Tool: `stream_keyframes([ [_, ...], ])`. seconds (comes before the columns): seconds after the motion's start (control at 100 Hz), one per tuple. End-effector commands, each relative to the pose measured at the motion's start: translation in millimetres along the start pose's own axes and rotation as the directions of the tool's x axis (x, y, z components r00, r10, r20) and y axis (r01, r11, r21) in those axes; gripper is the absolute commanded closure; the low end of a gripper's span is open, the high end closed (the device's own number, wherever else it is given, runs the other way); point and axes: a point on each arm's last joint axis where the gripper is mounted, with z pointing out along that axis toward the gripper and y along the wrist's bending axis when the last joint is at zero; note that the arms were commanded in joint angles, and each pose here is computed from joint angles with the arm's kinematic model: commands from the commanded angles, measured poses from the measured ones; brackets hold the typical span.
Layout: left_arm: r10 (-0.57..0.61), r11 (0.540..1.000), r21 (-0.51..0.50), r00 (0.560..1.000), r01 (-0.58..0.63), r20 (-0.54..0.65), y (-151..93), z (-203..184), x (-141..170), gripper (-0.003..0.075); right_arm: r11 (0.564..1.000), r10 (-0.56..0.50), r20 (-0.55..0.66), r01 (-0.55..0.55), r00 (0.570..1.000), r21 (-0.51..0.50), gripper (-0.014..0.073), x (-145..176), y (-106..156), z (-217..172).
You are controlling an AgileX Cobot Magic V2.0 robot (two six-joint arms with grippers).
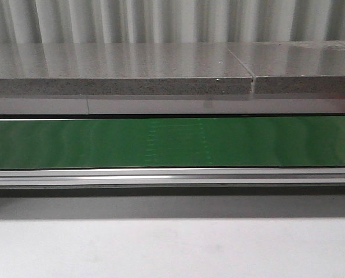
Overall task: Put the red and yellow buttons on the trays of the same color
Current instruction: 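Close the left gripper around a yellow push button on the table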
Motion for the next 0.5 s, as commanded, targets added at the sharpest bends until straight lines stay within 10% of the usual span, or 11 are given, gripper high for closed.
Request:
stream_keyframes([
  [0.0, -0.013, 1.000, 0.008, 0.998, 0.013, 0.068, -1, -16, -7, 0.0155, 1.000, -0.011, 0.095, 0.009, 0.995, 0.013, 0.0661, -14, -1, -4],
  [0.49, -0.022, 1.000, 0.010, 1.000, 0.022, -0.006, 0, 18, -18, 0.0169, 1.000, -0.010, 0.093, 0.009, 0.996, 0.013, 0.0661, -13, -1, -3],
])
